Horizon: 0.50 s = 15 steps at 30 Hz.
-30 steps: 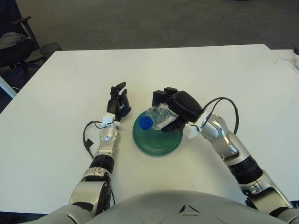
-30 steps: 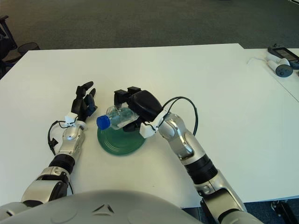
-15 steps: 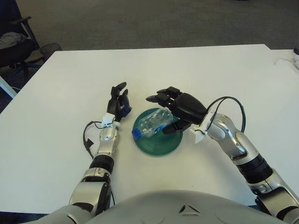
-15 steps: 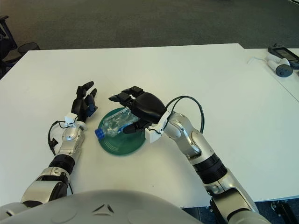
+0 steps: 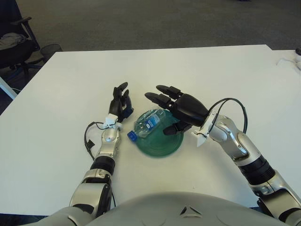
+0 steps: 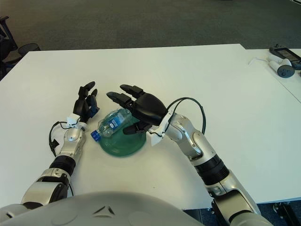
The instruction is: Put the bottle into the plate.
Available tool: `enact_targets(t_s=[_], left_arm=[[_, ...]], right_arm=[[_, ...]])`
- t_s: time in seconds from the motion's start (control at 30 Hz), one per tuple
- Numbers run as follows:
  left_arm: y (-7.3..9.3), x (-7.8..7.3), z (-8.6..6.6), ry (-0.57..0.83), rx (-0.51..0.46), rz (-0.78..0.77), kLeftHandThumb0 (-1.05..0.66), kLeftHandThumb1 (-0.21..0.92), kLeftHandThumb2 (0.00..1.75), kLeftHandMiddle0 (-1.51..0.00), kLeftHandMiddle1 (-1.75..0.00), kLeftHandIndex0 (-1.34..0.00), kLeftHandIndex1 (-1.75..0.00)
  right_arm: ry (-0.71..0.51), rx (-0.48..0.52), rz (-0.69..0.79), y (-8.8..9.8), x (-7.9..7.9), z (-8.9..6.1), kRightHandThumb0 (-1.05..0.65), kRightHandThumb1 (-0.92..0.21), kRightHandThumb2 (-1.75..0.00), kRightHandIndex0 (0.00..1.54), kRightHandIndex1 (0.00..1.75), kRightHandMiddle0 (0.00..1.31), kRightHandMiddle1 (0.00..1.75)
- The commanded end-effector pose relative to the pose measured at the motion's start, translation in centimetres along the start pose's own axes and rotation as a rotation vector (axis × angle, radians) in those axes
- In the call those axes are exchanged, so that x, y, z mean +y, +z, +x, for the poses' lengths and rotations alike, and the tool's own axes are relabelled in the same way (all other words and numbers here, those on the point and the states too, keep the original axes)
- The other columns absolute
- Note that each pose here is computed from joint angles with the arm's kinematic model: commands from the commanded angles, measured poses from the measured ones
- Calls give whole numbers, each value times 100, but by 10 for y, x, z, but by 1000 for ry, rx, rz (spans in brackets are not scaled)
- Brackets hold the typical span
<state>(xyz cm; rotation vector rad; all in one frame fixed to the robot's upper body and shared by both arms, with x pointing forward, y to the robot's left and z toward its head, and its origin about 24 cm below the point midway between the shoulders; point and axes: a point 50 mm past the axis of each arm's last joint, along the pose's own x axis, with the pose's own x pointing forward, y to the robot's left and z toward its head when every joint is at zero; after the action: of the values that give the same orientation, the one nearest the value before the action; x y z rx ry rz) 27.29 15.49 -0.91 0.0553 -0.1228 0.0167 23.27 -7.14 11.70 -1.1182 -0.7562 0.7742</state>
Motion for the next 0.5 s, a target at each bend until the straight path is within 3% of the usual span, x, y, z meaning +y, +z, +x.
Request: enact_targets(t_s=[0.0, 0.3, 0.47], left_arm=[[-41, 3, -48, -15, 189, 33, -91, 92, 94, -31, 0, 0, -71], [-42, 3, -47, -29, 204, 10, -90, 92, 94, -31, 0, 0, -73], [-39, 1, -44, -11, 195, -1, -90, 92, 92, -31, 0, 0, -73]], right_arm=[[-27, -3, -33, -2, -7, -2, -105, -92, -85, 0, 0, 0, 0], [-28, -6, -12, -2, -16, -3, -105, -92, -77, 0, 0, 0, 0], [-112, 25, 44, -13, -30, -7, -105, -92, -73, 0, 0, 0, 0]])
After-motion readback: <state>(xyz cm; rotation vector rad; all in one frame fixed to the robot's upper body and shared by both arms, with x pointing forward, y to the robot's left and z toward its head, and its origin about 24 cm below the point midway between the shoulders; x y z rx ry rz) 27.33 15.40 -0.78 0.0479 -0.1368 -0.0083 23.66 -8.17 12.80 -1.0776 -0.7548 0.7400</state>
